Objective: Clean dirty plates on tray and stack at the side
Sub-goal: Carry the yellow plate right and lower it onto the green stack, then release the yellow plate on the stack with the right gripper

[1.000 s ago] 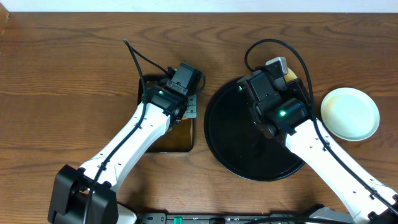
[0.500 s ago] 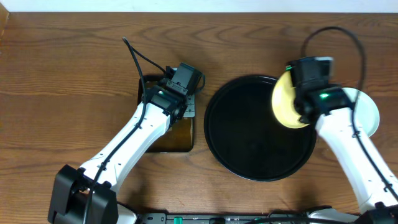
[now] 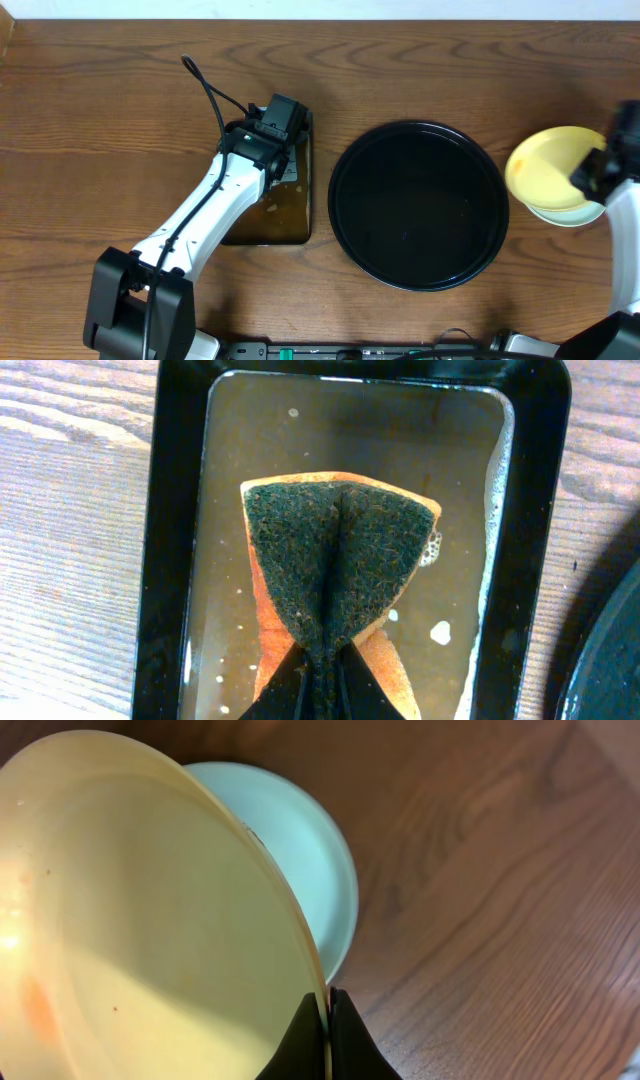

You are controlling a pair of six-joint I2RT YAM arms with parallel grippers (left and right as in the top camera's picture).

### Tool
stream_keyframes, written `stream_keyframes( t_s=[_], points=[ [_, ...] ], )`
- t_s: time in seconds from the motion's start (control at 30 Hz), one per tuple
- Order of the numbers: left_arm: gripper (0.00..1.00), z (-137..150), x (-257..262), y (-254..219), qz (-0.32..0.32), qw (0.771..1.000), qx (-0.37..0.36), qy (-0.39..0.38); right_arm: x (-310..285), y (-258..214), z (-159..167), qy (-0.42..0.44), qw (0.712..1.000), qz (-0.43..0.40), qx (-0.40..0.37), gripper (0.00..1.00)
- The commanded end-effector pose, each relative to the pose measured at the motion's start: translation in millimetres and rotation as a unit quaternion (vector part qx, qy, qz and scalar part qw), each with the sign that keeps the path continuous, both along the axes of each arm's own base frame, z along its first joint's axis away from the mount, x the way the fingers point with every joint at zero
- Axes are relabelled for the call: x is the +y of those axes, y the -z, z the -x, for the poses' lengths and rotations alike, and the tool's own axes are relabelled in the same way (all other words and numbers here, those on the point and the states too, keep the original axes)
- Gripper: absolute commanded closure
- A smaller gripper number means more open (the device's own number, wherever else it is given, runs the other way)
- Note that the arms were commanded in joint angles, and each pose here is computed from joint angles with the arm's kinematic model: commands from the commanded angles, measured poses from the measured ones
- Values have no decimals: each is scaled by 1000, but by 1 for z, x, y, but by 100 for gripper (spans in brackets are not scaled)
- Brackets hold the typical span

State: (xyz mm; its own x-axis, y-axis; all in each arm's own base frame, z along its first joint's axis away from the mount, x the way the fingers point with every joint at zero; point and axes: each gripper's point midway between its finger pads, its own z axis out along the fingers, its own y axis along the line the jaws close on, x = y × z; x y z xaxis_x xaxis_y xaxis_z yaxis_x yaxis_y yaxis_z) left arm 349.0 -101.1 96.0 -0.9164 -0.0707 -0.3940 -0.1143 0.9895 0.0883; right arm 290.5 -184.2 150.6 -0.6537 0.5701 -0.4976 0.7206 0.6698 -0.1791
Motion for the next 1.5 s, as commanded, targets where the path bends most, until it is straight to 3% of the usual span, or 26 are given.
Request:
stream_keyframes(
  t_s=[0.0, 0.13, 0.23, 0.33, 0.57, 1.0, 1.13, 1.47],
  points=[
    [92, 0, 6, 2, -12, 1000, 1, -4, -17, 1, 7, 47, 997, -42, -39, 99],
    [92, 0, 6, 2, -12, 1000, 1, -4, -31, 4, 6, 63, 993, -69, -70, 93],
    [92, 0, 6, 2, -12, 1000, 1, -4, -31, 3, -1, 57, 990, -92, -95, 63],
    [92, 0, 6, 2, -11, 1000, 1, -4, -17, 6, -6, 39, 986, -128, -102, 53],
    [92, 2, 3, 4, -3, 1000, 7, 0, 36, 21, 9, -4, 968, -243, -59, 54],
    [92, 2, 3, 5, 0, 1000, 9, 2, 76, 29, 26, -78, 960, -267, 19, 55],
    [92, -2, -10, 7, 60, 997, 24, 53, 90, 30, 24, -120, 956, -265, 35, 55],
    [92, -5, -4, 25, 175, 978, 75, 81, 114, 30, 15, -168, 950, -261, 46, 54]
  ],
)
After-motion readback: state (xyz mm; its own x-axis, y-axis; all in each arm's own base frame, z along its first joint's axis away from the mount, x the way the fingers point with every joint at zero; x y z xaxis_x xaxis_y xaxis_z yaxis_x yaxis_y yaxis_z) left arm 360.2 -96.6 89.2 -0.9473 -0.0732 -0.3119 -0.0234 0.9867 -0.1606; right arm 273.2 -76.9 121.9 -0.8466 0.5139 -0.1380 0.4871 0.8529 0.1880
